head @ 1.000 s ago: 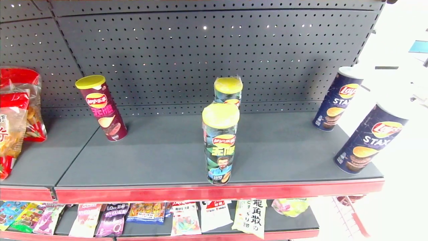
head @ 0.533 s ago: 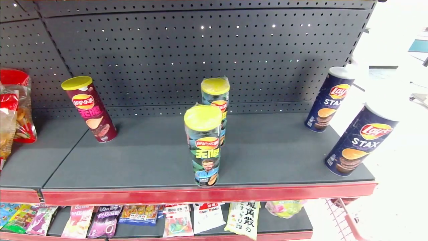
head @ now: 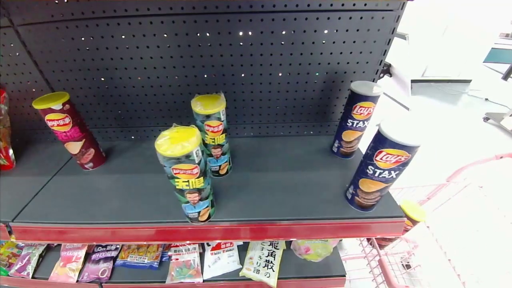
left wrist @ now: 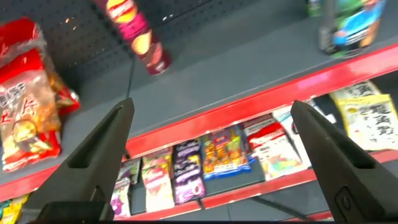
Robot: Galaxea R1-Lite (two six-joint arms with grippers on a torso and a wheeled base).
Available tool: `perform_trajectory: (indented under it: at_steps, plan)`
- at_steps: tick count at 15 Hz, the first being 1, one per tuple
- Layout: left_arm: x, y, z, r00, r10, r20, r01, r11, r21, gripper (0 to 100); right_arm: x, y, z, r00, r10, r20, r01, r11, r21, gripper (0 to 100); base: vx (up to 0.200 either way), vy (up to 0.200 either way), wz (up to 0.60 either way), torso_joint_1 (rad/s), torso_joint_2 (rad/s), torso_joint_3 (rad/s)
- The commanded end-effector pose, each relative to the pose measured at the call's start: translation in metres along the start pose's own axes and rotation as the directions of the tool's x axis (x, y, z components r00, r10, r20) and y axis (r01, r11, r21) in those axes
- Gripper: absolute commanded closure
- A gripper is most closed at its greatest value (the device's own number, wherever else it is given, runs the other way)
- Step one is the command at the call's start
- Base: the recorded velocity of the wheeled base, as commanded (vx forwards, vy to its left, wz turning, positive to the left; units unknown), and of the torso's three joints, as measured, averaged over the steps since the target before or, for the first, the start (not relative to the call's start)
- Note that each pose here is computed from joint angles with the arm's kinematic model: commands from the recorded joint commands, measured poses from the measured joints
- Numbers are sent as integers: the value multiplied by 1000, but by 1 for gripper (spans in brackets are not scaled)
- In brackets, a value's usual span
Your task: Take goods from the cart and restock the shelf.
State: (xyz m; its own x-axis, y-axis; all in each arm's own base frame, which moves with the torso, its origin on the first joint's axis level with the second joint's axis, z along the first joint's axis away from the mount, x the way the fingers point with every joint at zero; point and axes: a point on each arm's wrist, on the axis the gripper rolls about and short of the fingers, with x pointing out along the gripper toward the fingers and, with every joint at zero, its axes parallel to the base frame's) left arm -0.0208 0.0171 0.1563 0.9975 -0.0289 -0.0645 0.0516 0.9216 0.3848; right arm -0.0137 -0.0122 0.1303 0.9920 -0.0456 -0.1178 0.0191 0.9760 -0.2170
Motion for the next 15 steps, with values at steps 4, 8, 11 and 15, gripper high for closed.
perform_trajectory:
  at_steps: [4,8,11,15]
  plan:
    - [-3,1,-2,1000,7,19,-7,999,37,0,0,0,0,1000,1,-3,-1,1000,-1,0,0,-200,0,-1,1,6]
    - [-5,0,-4,1000,3,14,-4,999,42,0,0,0,0,1000,1,-2,-1,1000,-1,0,0,-150,0,3,1,1]
    - [-6,0,-5,1000,-1,17,0,999,41,0,1,0,-1,1000,1,-6,-2,1000,-3,0,0,0,0,0,0,0]
    - [-7,1,-5,1000,2,25,-3,999,40,0,1,1,-3,1000,0,-13,0,1000,-13,0,0,0,-450,2,2,1]
